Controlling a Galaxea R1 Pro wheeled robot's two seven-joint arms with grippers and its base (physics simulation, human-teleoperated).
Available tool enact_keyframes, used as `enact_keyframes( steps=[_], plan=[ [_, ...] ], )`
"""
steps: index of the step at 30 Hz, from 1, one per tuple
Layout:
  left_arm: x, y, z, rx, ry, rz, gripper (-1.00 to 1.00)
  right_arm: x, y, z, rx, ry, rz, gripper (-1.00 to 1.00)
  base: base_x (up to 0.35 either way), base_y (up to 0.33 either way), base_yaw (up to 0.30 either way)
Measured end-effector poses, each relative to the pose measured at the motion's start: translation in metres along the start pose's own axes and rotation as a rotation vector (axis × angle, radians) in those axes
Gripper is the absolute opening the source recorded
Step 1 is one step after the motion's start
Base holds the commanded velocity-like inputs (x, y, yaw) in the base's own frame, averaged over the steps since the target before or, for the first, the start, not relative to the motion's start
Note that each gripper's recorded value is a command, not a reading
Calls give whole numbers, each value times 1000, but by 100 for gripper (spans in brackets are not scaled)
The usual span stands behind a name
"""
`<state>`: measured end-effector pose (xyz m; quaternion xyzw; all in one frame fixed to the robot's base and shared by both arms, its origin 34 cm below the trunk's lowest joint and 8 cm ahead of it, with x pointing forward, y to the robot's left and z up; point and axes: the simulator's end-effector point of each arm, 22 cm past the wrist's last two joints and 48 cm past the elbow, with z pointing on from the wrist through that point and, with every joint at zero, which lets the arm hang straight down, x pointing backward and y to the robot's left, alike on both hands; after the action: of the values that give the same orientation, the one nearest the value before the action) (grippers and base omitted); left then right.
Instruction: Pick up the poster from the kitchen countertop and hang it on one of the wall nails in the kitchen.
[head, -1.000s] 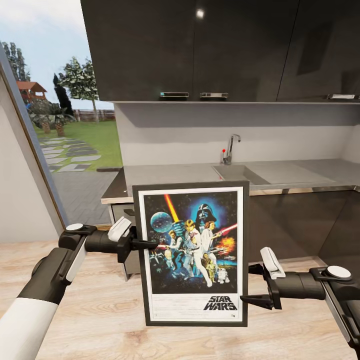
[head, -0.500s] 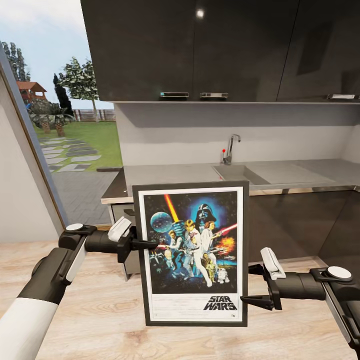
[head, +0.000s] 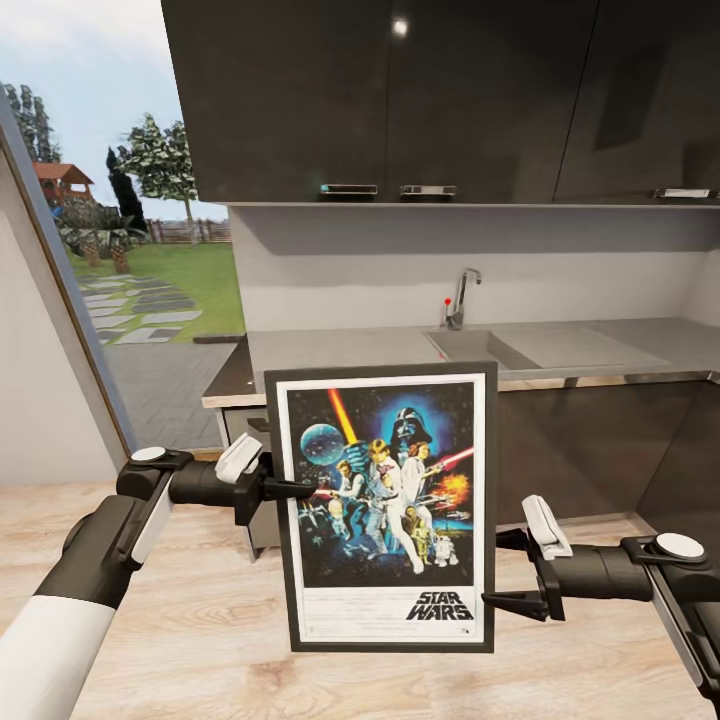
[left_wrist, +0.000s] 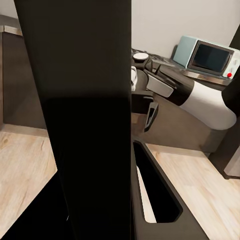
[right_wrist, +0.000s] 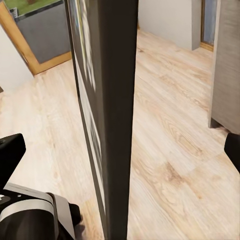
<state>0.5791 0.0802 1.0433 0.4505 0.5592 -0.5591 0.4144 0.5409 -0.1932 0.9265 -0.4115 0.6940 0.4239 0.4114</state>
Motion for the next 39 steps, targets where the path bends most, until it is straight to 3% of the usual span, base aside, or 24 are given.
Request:
enact_keyframes(
  steps=[23, 24, 30, 39],
  plan=[
    [0, 0, -3, -6, 6, 4, -100, 0, 0, 0, 0, 1, -1, 100, 0, 0, 0],
    [0, 0, -3, -6, 6, 4, -100, 0, 0, 0, 0, 1, -1, -100, 0, 0, 0],
    [1, 0, -3, -6, 7, 4, -100, 1, -1, -1, 3, 1, -31, -100, 0, 0, 0],
    [1, 0, -3, -3, 6, 5, -100, 0, -2, -2, 8, -1, -36, -100, 0, 0, 0]
  ],
)
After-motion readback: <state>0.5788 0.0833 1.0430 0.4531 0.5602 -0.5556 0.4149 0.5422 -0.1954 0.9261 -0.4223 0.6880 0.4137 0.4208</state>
